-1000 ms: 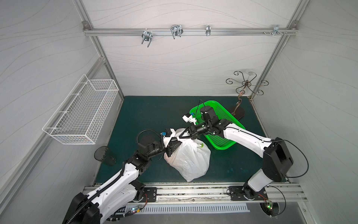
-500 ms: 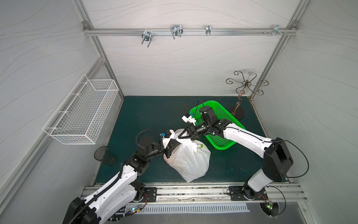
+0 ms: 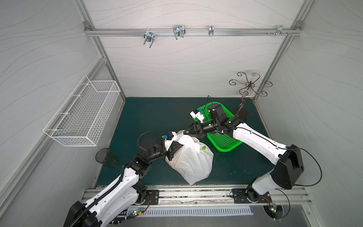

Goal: Place the pineapple into a plastic bag & tie a knot
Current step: Tie the plastic bag at the center of the board.

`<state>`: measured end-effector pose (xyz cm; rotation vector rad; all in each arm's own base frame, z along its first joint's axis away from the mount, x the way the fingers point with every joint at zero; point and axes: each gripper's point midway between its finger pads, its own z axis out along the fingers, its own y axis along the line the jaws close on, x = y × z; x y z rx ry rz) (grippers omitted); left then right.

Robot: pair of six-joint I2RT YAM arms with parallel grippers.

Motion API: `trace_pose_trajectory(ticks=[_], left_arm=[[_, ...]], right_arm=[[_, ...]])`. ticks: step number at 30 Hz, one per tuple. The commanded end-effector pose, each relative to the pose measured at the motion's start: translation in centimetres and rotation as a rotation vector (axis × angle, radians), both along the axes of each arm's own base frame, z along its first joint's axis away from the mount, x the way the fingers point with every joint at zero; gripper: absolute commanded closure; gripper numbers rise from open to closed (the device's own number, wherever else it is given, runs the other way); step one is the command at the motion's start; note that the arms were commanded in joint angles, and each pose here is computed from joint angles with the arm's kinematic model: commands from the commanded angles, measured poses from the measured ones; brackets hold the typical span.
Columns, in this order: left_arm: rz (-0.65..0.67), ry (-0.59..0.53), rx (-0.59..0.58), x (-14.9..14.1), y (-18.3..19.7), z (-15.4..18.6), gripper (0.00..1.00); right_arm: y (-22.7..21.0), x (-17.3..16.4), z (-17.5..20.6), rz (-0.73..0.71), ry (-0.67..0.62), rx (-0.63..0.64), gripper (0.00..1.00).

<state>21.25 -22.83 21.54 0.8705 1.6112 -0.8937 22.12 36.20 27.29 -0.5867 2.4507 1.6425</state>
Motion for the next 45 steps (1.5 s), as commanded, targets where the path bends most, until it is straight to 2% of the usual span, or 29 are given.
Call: trace_pose_trajectory(ticks=[1, 4, 7, 9, 13, 15, 20, 24, 31, 38, 45], left_arm=[[0.001, -0.055, -0.028, 0.2, -0.1, 1.5, 1.00], [0.008, -0.057, -0.028, 0.2, 0.0, 1.5, 1.00], [0.007, -0.058, -0.029, 0.2, 0.0, 1.5, 1.00], [0.004, -0.054, -0.031, 0.2, -0.1, 1.4, 1.00], [-0.001, -0.057, -0.030, 0.2, -0.2, 1.3, 1.00], [-0.004, -0.056, -0.029, 0.2, -0.2, 1.2, 1.00], [-0.005, -0.057, -0.021, 0.3, -0.2, 1.1, 1.00], [-0.015, -0.057, -0.016, 0.2, -0.3, 1.1, 1.00], [-0.021, -0.057, -0.010, 0.2, -0.4, 1.2, 1.00], [-0.023, -0.057, -0.012, 0.2, -0.4, 1.3, 1.00], [-0.018, -0.055, -0.017, 0.1, -0.3, 1.5, 1.00]], right_arm=[[-2.8, 1.2, 1.7, -0.106, -0.100, -0.043, 0.37], [-6.1, 1.9, 3.3, -0.182, -0.207, -0.089, 0.33], [-9.7, 1.5, 3.3, -0.191, -0.416, -0.193, 0.33], [-11.0, 0.2, 2.7, -0.111, -0.583, -0.225, 0.34], [-12.1, -3.0, 0.9, 0.110, -0.973, -0.181, 0.39], [-11.9, -3.8, 0.0, 0.193, -1.069, -0.157, 0.39], [-10.2, -5.3, -2.2, 0.383, -1.067, -0.135, 0.43], [-8.2, -5.6, -3.2, 0.439, -1.102, -0.060, 0.46], [-6.2, -5.3, -4.1, 0.481, -1.106, -0.046, 0.51], [-6.0, -5.1, -5.0, 0.489, -1.110, -0.074, 0.66], [-6.4, -4.3, -5.7, 0.470, -1.082, -0.137, 0.96]])
